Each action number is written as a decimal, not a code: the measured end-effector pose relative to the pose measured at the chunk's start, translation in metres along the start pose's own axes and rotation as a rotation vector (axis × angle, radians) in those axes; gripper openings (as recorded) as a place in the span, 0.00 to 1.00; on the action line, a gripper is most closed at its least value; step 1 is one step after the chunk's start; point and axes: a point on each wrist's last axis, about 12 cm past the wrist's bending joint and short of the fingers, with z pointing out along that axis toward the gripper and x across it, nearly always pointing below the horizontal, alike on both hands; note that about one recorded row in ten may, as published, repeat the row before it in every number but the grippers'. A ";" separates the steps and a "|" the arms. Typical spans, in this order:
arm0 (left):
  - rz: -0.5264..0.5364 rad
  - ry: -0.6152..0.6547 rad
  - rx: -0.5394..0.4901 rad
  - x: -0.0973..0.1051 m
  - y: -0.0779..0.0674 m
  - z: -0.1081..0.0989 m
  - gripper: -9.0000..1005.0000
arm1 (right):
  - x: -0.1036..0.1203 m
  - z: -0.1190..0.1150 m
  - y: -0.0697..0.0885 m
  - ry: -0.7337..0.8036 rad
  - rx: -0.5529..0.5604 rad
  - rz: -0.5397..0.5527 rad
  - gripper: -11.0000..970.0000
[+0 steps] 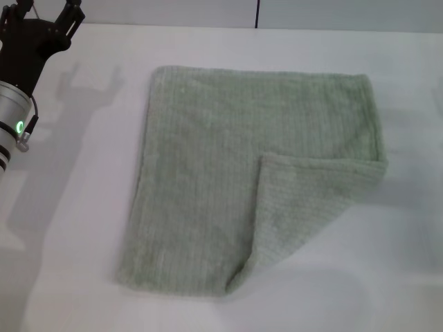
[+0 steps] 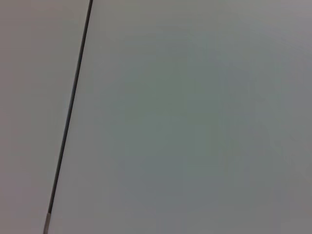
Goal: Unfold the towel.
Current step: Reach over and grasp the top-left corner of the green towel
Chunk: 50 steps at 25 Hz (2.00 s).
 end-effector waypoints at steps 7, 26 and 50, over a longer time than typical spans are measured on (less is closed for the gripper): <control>0.000 -0.001 -0.002 0.000 0.000 0.001 0.85 | 0.000 0.000 0.000 -0.001 -0.001 0.001 0.79; -0.004 -0.005 0.002 -0.001 0.000 0.000 0.82 | -0.001 0.001 0.000 -0.009 0.002 0.000 0.79; -0.003 -0.005 0.018 0.001 -0.002 -0.005 0.46 | -0.001 -0.001 -0.001 -0.012 0.006 0.003 0.79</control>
